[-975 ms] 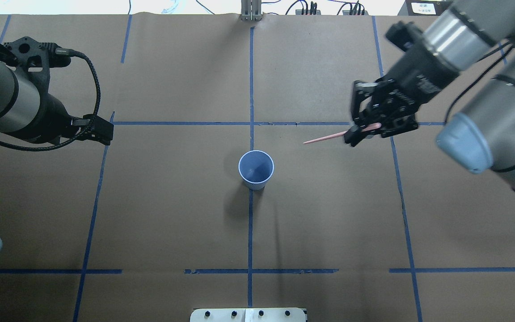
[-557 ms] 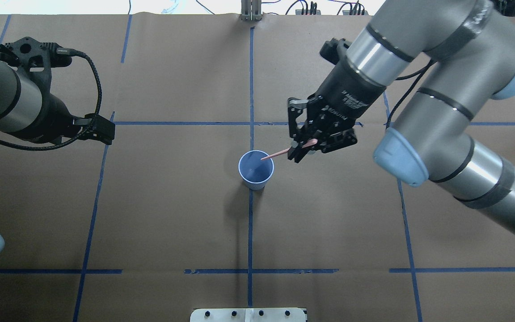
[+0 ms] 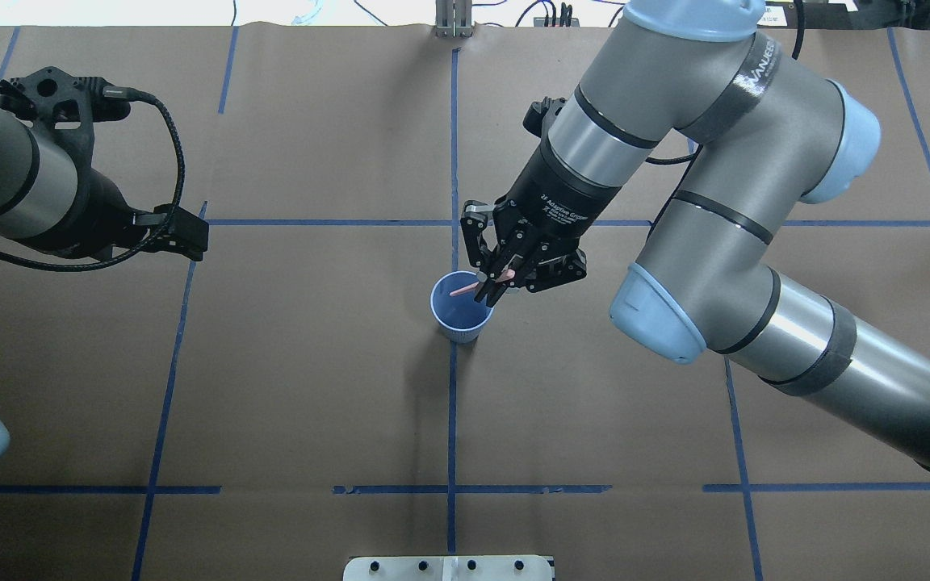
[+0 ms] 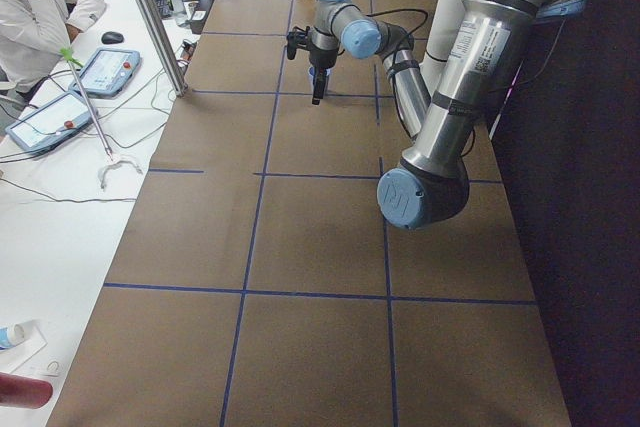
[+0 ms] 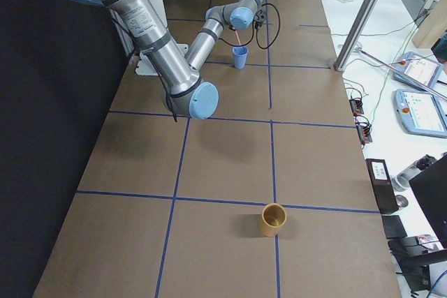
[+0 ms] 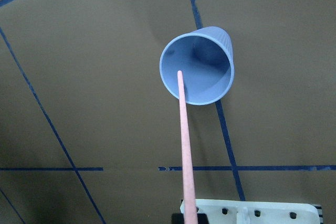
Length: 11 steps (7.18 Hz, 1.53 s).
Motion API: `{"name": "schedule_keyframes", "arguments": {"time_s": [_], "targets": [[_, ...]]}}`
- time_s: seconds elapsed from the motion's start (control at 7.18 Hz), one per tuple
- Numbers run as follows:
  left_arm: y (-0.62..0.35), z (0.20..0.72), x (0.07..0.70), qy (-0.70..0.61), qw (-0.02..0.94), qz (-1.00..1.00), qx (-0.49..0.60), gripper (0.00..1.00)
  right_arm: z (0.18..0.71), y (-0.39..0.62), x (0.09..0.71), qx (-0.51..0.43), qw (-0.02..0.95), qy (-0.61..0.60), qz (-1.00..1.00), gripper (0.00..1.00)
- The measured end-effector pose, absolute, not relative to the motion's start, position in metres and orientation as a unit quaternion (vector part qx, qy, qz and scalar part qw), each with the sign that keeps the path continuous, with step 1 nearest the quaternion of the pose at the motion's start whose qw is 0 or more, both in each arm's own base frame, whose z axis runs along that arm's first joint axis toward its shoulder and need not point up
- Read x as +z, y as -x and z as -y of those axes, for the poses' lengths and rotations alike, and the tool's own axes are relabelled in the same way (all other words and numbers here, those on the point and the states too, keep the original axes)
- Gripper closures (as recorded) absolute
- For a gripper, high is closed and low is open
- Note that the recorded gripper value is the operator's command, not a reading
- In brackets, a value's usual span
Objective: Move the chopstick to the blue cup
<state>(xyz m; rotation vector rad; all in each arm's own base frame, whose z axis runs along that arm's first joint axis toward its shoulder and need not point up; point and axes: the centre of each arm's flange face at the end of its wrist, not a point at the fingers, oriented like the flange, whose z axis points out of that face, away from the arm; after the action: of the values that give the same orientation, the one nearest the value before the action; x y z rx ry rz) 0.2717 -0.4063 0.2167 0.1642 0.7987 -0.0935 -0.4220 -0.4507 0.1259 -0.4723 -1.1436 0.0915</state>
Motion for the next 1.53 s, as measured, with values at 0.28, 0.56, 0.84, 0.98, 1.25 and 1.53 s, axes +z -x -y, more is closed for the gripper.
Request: {"name": "schedule_keyframes", "arguments": {"time_s": [0.28,0.56,0.84,0.98,1.25,1.53], "targets": [[-0.271,0.406,0.216,-0.080,0.917,-0.389,-0.046,0.00,0.453,0.442,0.139,0.047,0.820,0.224,0.524,0.33],[-0.271,0.406,0.215,-0.080,0.916,-0.389,-0.046,0.00,0.457,0.452,0.147,0.045,0.820,0.222,0.525,0.00],[-0.270,0.405,0.216,-0.080,0.916,-0.389,-0.046,0.00,0.475,0.426,0.149,0.063,0.817,0.209,0.533,0.00],[-0.268,0.405,0.218,-0.080,0.917,-0.387,-0.045,0.00,0.488,0.384,0.159,0.086,0.815,0.190,0.541,0.00],[-0.261,0.400,0.242,-0.077,0.926,-0.368,-0.024,0.00,0.516,0.276,0.210,0.149,0.814,0.136,0.545,0.00],[-0.247,0.400,0.275,-0.080,0.937,-0.341,0.020,0.00,0.534,0.187,0.289,0.148,0.840,0.049,0.520,0.00]]}}
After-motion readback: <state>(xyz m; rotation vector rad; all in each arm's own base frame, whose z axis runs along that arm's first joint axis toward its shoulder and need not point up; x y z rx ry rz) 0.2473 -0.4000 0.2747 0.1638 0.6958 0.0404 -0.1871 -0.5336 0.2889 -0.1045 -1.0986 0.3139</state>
